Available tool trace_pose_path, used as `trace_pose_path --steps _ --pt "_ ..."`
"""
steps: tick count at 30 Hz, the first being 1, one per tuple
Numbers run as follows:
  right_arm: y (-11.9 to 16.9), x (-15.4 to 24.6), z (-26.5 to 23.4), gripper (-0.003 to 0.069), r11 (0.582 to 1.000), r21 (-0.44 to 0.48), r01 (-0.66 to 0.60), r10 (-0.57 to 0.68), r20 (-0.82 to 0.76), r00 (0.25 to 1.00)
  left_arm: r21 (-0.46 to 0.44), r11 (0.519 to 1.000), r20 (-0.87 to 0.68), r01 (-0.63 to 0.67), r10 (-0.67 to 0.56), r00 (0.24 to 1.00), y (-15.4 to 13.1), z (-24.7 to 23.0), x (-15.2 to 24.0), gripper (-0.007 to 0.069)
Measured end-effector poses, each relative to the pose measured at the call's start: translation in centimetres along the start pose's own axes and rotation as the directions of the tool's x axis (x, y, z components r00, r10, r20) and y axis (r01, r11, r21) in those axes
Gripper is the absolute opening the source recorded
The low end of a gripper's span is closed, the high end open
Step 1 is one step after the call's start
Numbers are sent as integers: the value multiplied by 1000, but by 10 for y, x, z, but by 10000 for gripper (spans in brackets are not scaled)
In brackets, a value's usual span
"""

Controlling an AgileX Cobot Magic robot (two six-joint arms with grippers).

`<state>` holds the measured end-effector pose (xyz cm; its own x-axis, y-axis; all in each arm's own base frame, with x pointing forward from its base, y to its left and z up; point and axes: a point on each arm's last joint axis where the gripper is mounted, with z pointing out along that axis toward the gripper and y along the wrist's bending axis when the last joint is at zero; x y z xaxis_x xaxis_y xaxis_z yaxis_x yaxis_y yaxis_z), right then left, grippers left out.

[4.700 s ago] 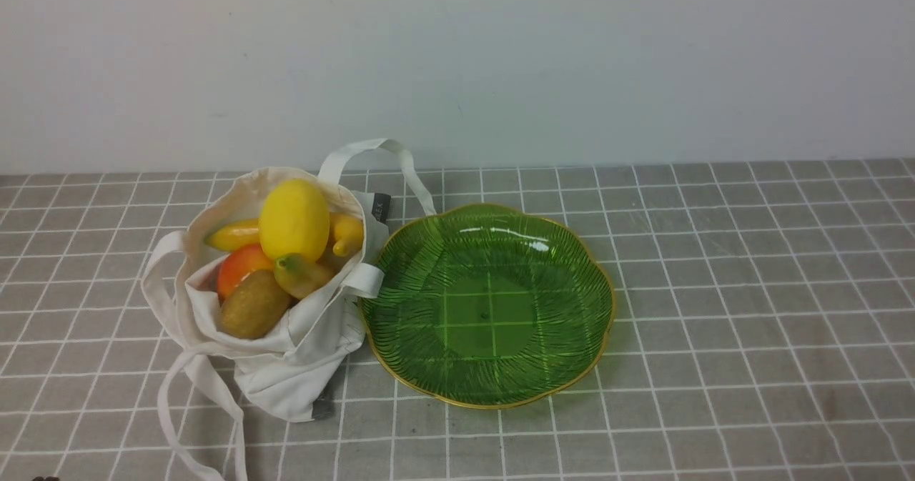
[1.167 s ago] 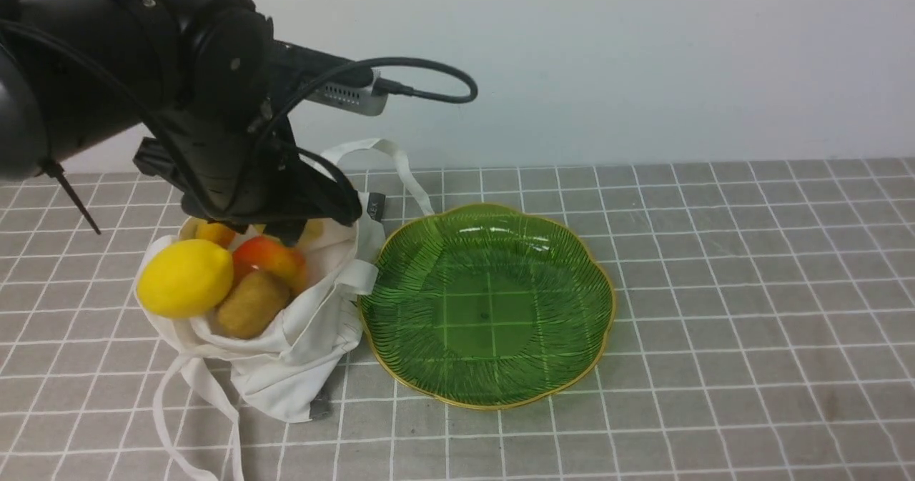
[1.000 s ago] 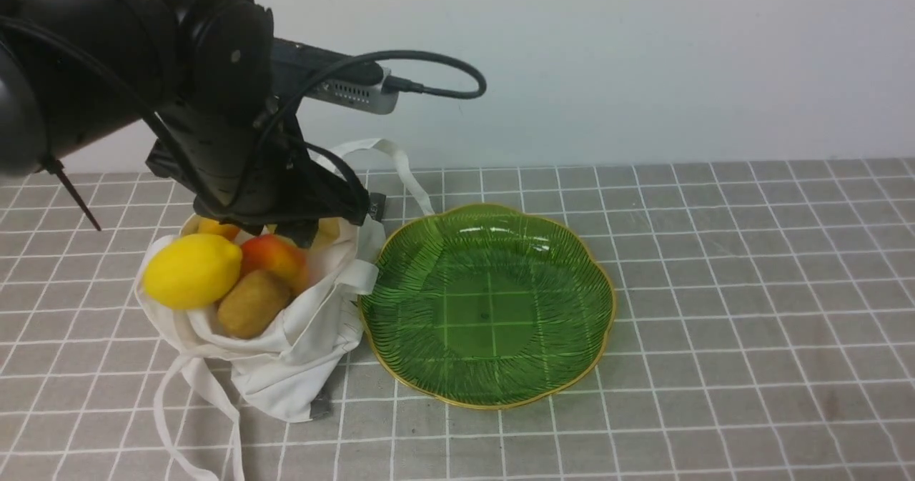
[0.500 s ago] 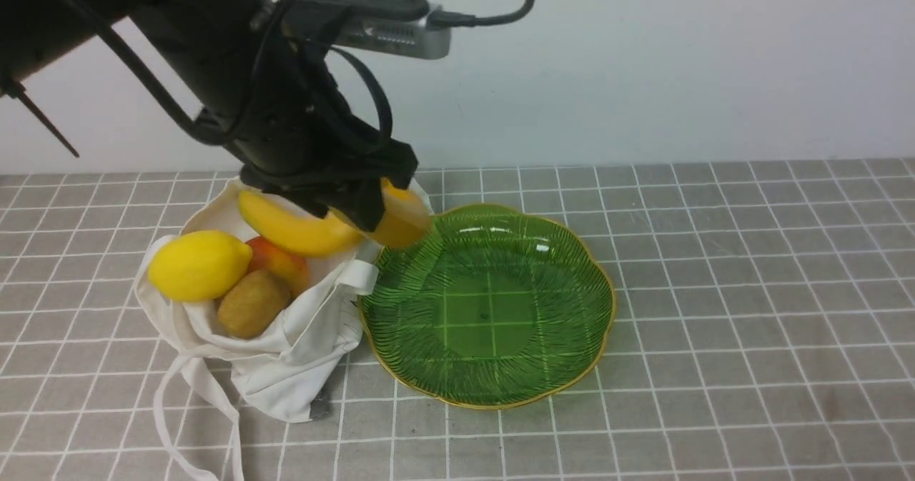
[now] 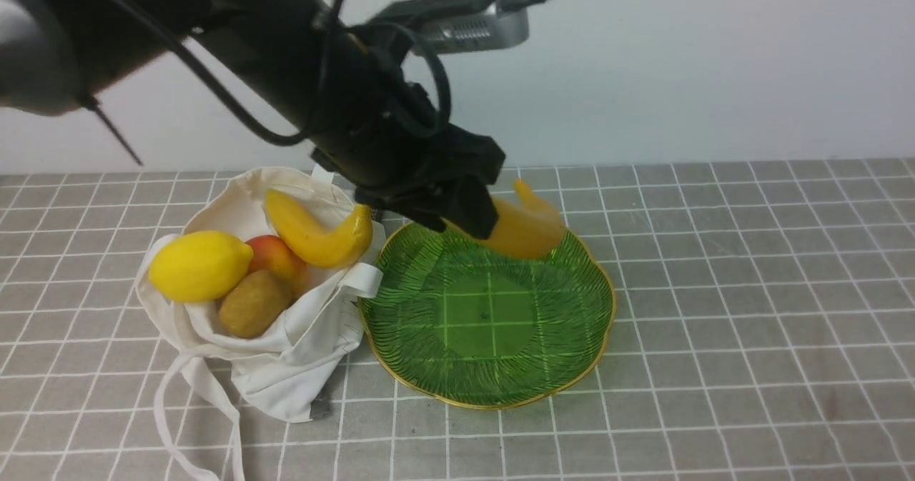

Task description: Take the fruit out of the bag on the grey coffee tablecloth and place them on the plate.

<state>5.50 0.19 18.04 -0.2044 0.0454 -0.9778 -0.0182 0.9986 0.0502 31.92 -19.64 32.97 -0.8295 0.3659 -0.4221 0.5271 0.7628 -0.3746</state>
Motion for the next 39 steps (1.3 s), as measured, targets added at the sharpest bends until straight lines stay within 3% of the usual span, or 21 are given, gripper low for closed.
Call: trace_pose_path --steps 10,12,13,18,22,24,27,29,32,39 --pt "0 0 0 -14 1000 0 0 0 0 1000 -65 997 -71 -48 43 997 18 84 -6 305" --pt "0 0 0 -14 1000 0 0 0 0 1000 -73 996 -80 -50 44 996 21 90 -6 347" --pt "0 0 0 -14 1000 0 0 0 0 1000 -75 996 -85 -51 45 995 22 93 -6 412" --pt "0 0 0 -14 1000 0 0 0 0 1000 -106 990 -98 -89 78 992 26 94 -5 589" --pt "0 0 0 -14 1000 0 0 0 0 1000 -155 979 -95 -129 116 989 27 85 -9 632" --pt "0 0 0 -14 1000 0 0 0 0 1000 -179 972 -84 -153 140 987 23 68 -14 575" --pt "0 0 0 -14 1000 0 0 0 0 1000 -209 960 -64 -187 178 982 12 35 -19 414" --pt "0 0 0 -14 1000 0 0 0 0 1000 -232 948 -68 -216 205 976 2 5 -18 242" --pt "0 0 0 -14 1000 0 0 0 0 1000 -266 935 -36 -236 235 971 -11 -36 -12 58" --pt "0 0 0 -14 1000 0 0 0 0 1000 -306 922 119 -238 285 951 -40 -122 26 -8"
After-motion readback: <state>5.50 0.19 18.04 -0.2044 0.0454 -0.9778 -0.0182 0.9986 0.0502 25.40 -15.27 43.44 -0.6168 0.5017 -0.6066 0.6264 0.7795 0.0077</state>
